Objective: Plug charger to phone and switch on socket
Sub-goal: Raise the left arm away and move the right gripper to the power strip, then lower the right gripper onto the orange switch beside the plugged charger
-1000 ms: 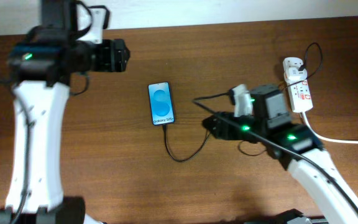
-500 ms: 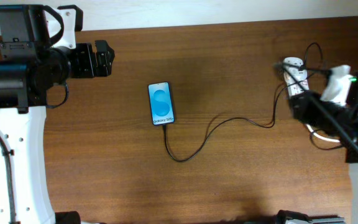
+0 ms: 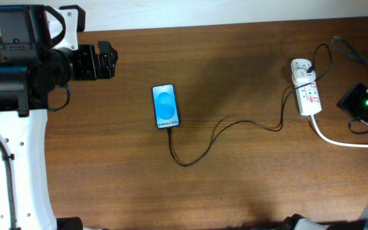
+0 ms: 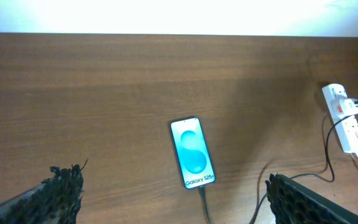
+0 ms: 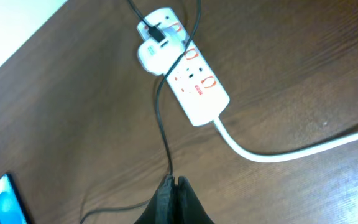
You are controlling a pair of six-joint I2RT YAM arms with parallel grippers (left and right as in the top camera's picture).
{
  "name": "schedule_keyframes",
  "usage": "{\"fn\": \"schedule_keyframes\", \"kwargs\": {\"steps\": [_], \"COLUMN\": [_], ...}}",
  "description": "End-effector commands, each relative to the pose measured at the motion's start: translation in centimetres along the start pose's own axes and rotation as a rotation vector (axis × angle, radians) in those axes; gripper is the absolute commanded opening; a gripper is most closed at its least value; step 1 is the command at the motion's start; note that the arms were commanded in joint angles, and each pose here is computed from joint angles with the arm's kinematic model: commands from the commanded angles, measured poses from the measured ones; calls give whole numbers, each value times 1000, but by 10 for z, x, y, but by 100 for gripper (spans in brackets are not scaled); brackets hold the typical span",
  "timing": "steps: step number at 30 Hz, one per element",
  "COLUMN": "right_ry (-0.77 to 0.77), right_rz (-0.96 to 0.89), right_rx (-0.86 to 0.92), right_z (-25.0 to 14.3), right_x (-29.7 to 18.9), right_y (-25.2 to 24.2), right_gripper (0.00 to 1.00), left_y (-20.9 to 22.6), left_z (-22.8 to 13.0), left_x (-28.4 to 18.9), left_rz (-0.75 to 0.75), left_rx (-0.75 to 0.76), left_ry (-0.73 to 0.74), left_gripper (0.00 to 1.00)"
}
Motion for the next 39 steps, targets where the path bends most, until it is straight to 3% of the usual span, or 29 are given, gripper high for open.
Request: {"fn": "schedule_keyframes", "kwargs": {"steps": [1, 11, 21, 39], "right_ry": [-10, -16, 15, 181], "right_rz": [58, 147, 141, 84], "right_rx": [19, 200, 259, 352], "right_z": [17, 48, 83, 37], "right_x": [17, 90, 134, 224], "right_y": [-8, -28, -38, -23], "right_gripper": [4, 4, 4, 4], "left_y": [1, 1, 1, 1], "left_z": [3, 3, 3, 3], "left_x": [-6, -6, -6, -6], "left_rz": [9, 9, 9, 9], "left_rx": [4, 4, 4, 4], "left_ry": [-20, -20, -20, -20], "left_gripper": [99, 99, 99, 99]}}
Point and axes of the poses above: each gripper's point midway between its finger pads, its own x axis out along the fingers, its own y axis along the line the jaws close on, z = x × y, the point moved 3 cm from there along -x, back along the fingers, and after that the axes turned 1 degree about x, right-handed, at the moved point
